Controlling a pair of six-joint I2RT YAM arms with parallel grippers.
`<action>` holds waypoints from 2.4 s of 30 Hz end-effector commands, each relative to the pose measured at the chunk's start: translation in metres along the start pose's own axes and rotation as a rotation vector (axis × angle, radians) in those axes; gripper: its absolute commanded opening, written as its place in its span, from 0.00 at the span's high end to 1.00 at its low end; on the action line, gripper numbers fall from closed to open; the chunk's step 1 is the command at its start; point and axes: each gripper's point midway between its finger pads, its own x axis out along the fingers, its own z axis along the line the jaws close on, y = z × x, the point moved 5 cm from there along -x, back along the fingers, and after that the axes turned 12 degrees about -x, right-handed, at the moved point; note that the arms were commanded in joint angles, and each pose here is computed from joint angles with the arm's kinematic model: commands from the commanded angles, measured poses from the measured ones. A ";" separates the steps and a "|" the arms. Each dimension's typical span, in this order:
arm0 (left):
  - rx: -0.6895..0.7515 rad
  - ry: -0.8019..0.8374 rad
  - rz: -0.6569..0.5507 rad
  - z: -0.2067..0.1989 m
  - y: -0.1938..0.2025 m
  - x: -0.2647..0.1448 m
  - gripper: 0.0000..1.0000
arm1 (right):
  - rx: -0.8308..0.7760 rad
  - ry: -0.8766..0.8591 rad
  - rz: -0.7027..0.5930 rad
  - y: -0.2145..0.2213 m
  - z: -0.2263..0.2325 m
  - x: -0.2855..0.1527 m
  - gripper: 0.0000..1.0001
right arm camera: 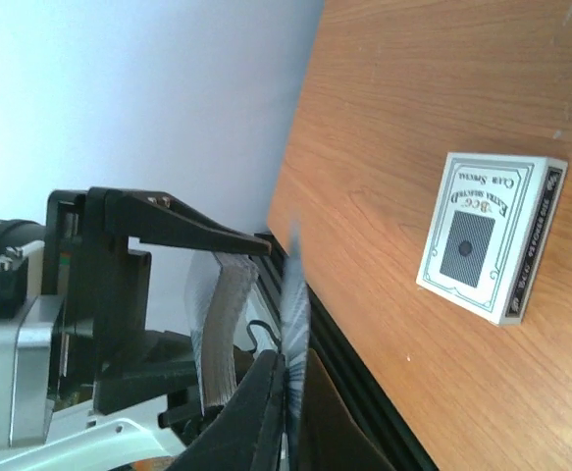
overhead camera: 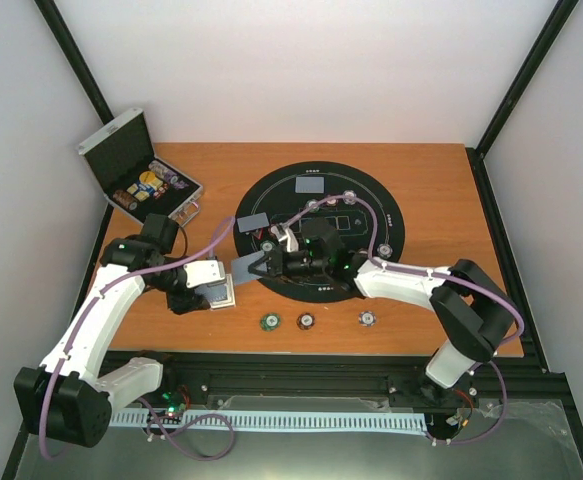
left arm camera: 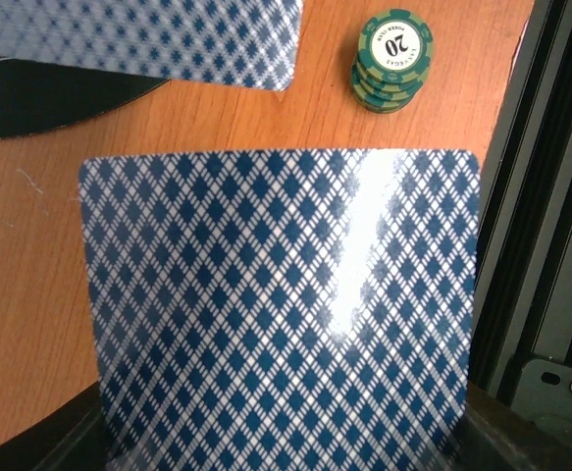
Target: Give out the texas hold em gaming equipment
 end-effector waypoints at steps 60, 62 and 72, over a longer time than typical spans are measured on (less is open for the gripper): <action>0.023 -0.018 -0.013 0.000 -0.003 -0.009 0.99 | 0.247 0.860 -0.197 -0.018 -0.182 -0.238 0.63; 0.023 -0.017 -0.014 0.000 -0.004 -0.009 0.99 | 0.249 0.884 -0.213 -0.018 -0.175 -0.244 0.62; 0.017 -0.016 -0.028 -0.001 -0.006 -0.010 0.99 | 0.111 0.556 -0.202 -0.032 -0.083 -0.167 0.48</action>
